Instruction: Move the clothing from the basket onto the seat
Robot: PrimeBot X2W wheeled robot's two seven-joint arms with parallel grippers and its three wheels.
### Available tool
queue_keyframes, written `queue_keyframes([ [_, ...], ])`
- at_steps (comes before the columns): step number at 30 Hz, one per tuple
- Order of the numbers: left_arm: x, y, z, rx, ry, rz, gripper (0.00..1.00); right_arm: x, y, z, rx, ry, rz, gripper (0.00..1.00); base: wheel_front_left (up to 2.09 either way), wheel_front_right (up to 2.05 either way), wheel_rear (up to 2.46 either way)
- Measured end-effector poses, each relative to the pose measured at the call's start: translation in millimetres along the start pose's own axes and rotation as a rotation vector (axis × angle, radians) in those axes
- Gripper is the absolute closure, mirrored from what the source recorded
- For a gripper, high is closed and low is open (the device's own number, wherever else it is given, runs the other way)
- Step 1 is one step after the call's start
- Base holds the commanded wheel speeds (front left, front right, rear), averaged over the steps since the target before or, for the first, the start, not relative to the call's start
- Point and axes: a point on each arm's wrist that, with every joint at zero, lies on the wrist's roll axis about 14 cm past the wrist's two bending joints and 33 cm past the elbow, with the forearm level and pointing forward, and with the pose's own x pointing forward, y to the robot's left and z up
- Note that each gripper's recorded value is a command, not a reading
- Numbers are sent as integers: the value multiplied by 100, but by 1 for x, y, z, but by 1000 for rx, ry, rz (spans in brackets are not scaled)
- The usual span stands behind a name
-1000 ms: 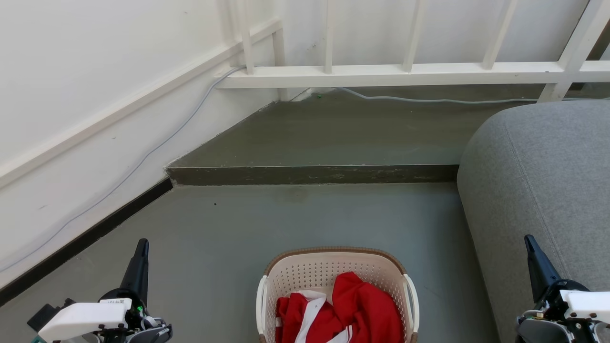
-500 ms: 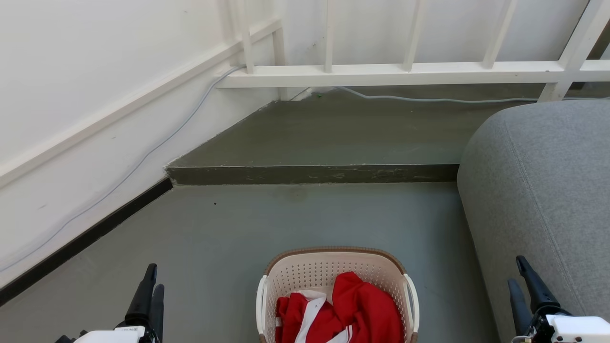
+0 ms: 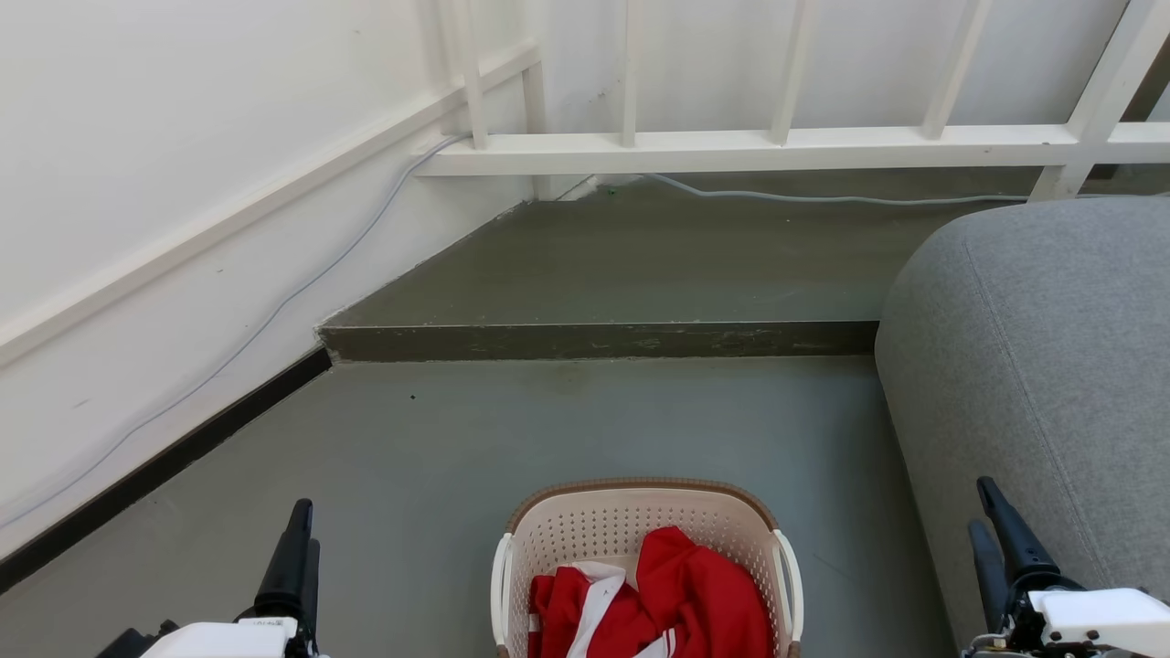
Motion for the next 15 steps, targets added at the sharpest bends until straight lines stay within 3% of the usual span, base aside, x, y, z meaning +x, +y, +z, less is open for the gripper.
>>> queue_keyframes([
  [15, 5, -2, -5, 206, 6, 1, 0, 7, 8, -4, -189, 26, 18, 0, 0, 0, 0],
])
